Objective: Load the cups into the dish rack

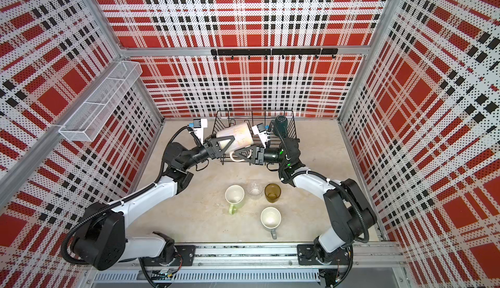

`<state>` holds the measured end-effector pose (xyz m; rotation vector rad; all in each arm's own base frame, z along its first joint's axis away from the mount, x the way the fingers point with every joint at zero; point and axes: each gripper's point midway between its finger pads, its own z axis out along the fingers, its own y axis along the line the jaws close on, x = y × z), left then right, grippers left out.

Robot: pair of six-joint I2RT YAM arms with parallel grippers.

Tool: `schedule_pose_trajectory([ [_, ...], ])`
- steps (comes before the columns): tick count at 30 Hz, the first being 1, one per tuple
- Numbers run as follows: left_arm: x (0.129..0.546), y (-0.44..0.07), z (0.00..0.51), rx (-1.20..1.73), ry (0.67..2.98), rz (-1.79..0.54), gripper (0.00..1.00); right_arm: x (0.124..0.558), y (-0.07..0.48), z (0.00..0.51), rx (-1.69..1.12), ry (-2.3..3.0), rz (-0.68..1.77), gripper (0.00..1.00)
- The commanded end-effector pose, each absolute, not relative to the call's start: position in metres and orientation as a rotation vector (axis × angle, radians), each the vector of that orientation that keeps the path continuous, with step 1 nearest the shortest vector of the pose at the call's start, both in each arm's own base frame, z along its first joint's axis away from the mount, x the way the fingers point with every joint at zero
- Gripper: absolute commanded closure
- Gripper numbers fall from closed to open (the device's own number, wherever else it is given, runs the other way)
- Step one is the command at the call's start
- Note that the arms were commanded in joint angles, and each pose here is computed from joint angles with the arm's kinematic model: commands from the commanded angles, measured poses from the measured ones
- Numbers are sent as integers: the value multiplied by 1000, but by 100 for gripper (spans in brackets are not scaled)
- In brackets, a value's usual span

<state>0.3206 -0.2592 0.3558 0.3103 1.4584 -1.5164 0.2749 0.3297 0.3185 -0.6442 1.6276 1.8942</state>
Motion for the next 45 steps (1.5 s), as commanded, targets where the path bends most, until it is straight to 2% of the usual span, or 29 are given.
schedule_pose_trajectory([
  [1, 322, -264, 364, 339, 1442, -1529, 11, 270, 331, 355, -735, 1451, 1862, 100],
  [9, 326, -257, 360, 329, 1457, -1550, 35, 285, 340, 350, -712, 1497, 1885, 100],
  [13, 333, -247, 362, 285, 1446, -1548, 60, 298, 340, 348, -654, 1503, 1915, 100],
  [14, 334, -243, 362, 273, 1441, -1545, 62, 303, 338, 346, -627, 1507, 1920, 97],
  [16, 339, -236, 361, 246, 1440, -1536, 63, 312, 333, 344, -577, 1507, 1926, 87],
  [21, 352, -228, 355, 187, 1444, -1503, 66, 329, 319, 342, -481, 1484, 1954, 78],
  [24, 362, -229, 346, 161, 1461, -1498, 68, 338, 314, 337, -430, 1490, 1948, 66],
  [29, 371, -227, 337, 104, 1448, -1525, 73, 351, 308, 325, -362, 1540, 1898, 57],
  [45, 389, -211, 335, -80, 1389, -1518, 77, 371, 289, 284, -258, 1742, 1645, 53],
])
